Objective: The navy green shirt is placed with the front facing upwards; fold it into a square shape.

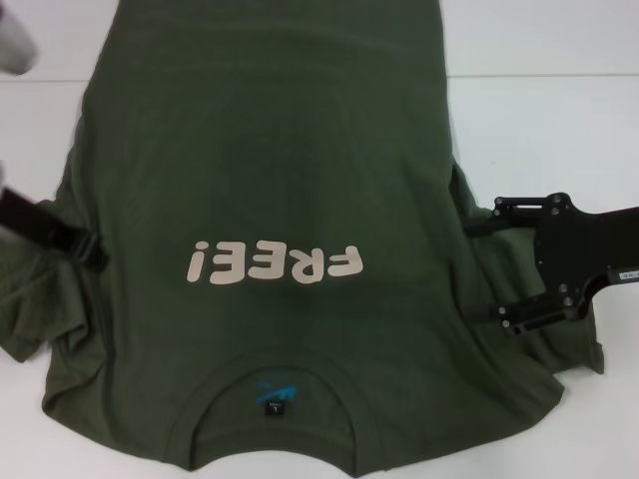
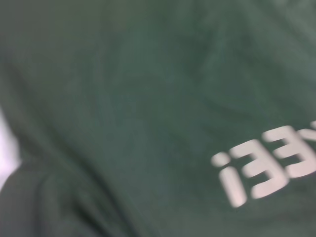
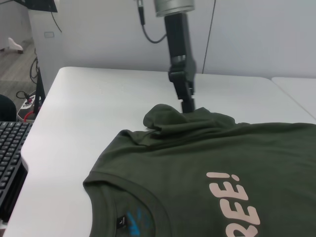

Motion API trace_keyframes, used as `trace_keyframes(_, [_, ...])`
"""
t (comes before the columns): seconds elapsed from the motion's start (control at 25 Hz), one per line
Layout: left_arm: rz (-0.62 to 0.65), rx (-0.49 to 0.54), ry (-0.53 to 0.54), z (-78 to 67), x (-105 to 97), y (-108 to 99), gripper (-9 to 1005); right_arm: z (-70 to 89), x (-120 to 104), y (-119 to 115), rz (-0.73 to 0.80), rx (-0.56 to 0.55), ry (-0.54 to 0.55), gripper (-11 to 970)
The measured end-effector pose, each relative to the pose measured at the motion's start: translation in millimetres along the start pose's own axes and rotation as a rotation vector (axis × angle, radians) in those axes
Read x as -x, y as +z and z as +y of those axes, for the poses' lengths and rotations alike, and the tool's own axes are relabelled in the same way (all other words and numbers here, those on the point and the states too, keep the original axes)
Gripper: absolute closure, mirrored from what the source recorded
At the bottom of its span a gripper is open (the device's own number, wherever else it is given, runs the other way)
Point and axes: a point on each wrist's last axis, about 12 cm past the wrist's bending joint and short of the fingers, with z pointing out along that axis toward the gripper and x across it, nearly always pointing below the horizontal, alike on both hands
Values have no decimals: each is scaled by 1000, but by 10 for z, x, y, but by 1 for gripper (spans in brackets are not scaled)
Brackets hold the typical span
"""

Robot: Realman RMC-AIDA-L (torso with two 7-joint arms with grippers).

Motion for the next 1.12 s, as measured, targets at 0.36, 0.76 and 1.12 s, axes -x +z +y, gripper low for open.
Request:
trace_keyframes(0.36, [-52, 56, -323, 443, -541, -150, 866, -28, 26, -11, 1, 0, -21, 14])
trace_keyframes(0.76, [-11, 14, -571, 653, -895, -123, 461, -82, 88, 3, 9, 7, -49, 15])
trace_keyframes(1.12, [3, 7, -592, 644, -903, 47, 144, -96, 102, 11, 11, 7, -70, 14])
